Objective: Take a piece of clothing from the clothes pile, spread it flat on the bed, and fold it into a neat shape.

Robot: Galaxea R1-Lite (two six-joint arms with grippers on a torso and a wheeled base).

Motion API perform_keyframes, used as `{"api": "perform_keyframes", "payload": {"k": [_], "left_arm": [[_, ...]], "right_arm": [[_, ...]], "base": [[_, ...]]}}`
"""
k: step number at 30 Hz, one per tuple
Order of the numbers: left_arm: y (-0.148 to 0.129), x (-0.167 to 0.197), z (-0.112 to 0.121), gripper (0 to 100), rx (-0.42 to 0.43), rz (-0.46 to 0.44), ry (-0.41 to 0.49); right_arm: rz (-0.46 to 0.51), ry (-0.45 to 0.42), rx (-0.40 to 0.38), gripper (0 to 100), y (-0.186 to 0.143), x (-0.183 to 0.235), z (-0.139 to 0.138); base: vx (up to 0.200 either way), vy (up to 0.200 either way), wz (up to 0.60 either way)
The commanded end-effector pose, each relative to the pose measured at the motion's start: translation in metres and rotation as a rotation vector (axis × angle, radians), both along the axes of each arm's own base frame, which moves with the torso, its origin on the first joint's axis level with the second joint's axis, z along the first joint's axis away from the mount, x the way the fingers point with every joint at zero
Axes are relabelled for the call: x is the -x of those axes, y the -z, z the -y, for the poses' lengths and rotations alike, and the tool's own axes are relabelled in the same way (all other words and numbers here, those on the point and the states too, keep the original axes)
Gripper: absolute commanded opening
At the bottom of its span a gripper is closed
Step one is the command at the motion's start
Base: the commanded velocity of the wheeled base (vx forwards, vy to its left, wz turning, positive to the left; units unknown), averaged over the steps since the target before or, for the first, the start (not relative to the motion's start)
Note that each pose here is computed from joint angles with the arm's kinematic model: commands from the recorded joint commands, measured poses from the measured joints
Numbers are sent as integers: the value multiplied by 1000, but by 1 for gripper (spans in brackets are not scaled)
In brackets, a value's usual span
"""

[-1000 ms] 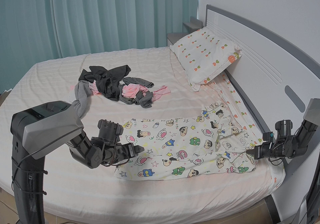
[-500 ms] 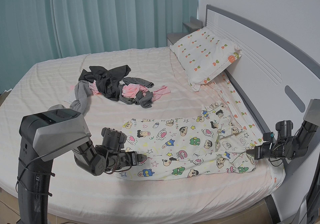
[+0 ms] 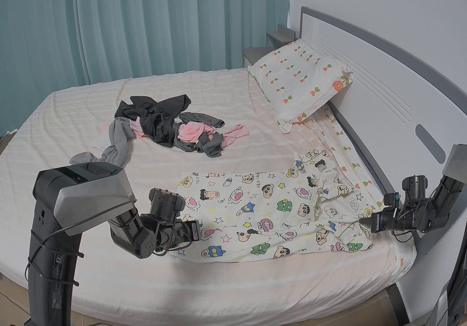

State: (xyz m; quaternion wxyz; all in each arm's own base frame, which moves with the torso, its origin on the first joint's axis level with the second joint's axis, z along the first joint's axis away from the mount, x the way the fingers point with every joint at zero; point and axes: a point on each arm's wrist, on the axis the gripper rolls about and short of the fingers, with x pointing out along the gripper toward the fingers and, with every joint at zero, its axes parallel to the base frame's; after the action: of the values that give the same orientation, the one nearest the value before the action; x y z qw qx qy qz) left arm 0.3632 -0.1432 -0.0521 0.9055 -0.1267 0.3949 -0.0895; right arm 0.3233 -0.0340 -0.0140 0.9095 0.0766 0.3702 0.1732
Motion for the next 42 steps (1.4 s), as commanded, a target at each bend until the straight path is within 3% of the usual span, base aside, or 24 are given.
{"api": "perform_keyframes", "payload": {"k": [1, 11, 17, 32, 33, 42], "left_arm": [[-3, 5, -2, 0, -6, -5, -4], [-12, 23, -9, 0, -14, -22, -7], [-12, 29, -16, 0, -27, 56, -60], [-8, 22, -28, 0, -22, 49, -99], [-8, 20, -28, 100, -20, 53, -98], [2, -6, -16, 100, 43, 80, -127]], "right_arm": [[-2, 0, 0, 0, 1, 0, 0], [-6, -1, 0, 0, 1, 2, 0], [6, -6, -5, 0, 1, 1, 0], [22, -6, -9, 0, 1, 1, 0], [22, -6, -9, 0, 1, 1, 0], [23, -11, -8, 0, 1, 1, -1]], "base": [[0, 0, 0], [0, 0, 0], [0, 0, 0], [0, 0, 0], [0, 0, 0], [0, 0, 0]]}}
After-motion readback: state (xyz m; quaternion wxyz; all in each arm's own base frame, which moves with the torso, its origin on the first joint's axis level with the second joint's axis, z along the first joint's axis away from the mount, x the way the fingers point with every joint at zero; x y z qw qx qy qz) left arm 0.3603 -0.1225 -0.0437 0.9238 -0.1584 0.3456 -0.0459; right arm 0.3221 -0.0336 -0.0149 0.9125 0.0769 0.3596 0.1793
